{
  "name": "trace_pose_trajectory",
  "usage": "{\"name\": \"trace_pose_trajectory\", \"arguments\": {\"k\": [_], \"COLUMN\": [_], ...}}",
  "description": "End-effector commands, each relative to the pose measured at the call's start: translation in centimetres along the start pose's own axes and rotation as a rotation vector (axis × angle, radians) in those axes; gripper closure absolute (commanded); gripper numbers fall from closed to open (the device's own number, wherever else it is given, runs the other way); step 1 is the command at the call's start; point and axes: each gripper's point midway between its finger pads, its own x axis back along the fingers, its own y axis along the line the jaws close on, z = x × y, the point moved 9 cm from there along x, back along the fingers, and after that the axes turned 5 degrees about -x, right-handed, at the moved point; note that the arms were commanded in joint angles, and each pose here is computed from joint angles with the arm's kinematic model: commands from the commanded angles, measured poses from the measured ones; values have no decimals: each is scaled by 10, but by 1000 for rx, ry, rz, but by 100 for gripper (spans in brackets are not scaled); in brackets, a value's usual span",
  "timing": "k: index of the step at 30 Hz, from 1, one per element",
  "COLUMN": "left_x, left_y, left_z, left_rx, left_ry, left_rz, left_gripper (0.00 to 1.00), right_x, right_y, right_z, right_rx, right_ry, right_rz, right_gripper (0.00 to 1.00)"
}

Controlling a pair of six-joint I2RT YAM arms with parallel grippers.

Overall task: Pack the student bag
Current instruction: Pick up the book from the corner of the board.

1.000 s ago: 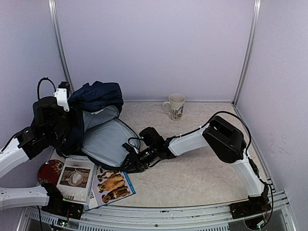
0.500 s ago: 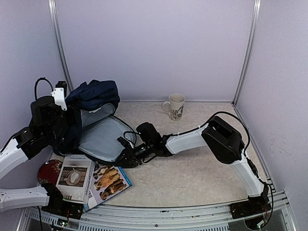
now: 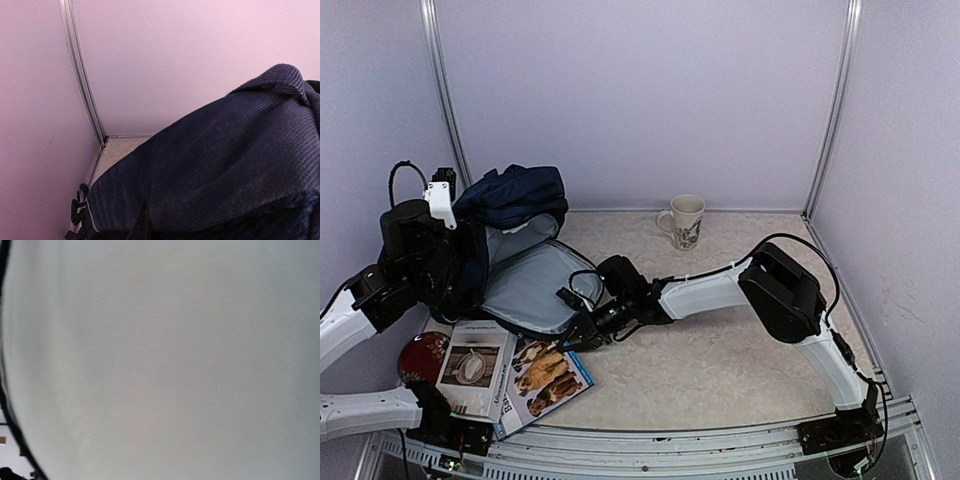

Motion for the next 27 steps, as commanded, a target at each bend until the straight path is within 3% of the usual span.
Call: {"name": "trace_pose_trajectory", "arguments": {"k": [1, 6, 22, 27], "left_x": [22, 21, 14, 10], "left_y": [16, 15, 9, 1], "left_z": [-58, -57, -57, -56], "left_rx": [245, 241, 226, 219], "left_ry": [-274, -271, -262, -264], "left_rz": [33, 36, 50, 110], "left_gripper": [100, 100, 100, 100], "right_x": [-3, 25, 155, 208], "right_y": [38, 51, 26, 52], "right_z": [9, 9, 57, 68], "right_rx": [119, 137, 36, 56], "right_ry": [37, -22, -206, -280], "right_rz": [-34, -1, 330, 435], "right_gripper": [100, 100, 100, 100]}}
